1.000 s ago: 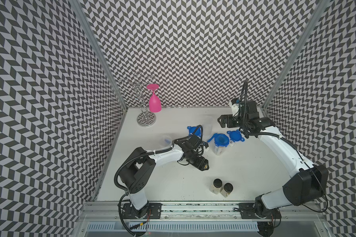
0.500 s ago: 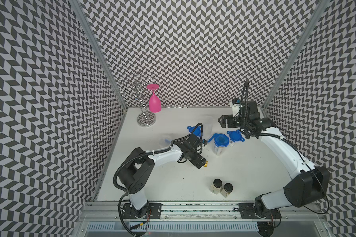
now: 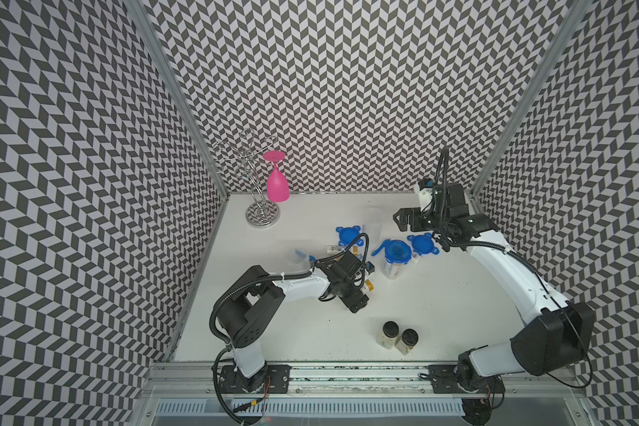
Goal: Pack away toiletry kits
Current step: Pick up the toiletry item from the center of the board, then place the toiletry item into the container, then pick up the toiletry item from the center of the board, then place the toiletry item into the container.
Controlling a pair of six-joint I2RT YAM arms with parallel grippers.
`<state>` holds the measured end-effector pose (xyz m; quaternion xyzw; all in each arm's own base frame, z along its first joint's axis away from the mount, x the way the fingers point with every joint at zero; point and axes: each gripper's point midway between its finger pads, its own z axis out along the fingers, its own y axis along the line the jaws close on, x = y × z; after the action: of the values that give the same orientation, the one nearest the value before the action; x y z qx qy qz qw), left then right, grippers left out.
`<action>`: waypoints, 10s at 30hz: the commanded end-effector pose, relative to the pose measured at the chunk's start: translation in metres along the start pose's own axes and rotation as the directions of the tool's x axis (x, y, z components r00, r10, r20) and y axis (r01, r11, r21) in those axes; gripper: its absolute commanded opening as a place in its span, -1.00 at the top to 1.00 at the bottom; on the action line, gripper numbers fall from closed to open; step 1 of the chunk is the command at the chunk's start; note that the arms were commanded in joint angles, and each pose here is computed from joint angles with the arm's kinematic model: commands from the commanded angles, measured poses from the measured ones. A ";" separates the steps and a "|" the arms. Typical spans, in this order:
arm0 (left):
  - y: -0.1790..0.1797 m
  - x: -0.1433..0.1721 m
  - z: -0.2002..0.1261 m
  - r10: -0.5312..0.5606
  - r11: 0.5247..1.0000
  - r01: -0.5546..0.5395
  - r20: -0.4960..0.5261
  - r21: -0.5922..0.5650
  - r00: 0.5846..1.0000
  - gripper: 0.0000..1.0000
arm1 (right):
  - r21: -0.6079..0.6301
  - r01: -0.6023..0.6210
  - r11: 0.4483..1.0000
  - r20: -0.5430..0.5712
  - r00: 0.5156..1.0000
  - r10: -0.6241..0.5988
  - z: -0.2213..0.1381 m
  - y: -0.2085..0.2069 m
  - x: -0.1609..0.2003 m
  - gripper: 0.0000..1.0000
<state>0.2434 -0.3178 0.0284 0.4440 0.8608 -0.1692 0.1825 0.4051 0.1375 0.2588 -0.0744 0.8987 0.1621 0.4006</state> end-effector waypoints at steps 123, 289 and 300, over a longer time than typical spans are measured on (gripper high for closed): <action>0.110 -0.131 -0.203 -0.202 0.929 0.353 0.639 -0.116 0.742 -0.99 | 0.014 0.188 0.982 -0.047 0.981 -0.187 0.132 0.039 -0.038 0.03; 0.154 -0.288 -0.081 0.005 0.940 0.239 0.713 -0.242 0.702 1.00 | 0.005 0.084 0.996 0.195 0.977 -0.083 0.010 0.007 -0.017 -0.76; 0.141 -0.281 -0.072 0.013 0.948 0.212 0.696 -0.236 0.718 0.58 | 0.030 0.057 0.998 0.196 0.979 -0.061 0.013 -0.004 -0.024 -0.75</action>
<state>0.5014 -0.4001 0.1800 0.2644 0.7890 -0.1952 0.5191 0.4198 0.1399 0.2538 -0.0891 0.8638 0.1423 0.4750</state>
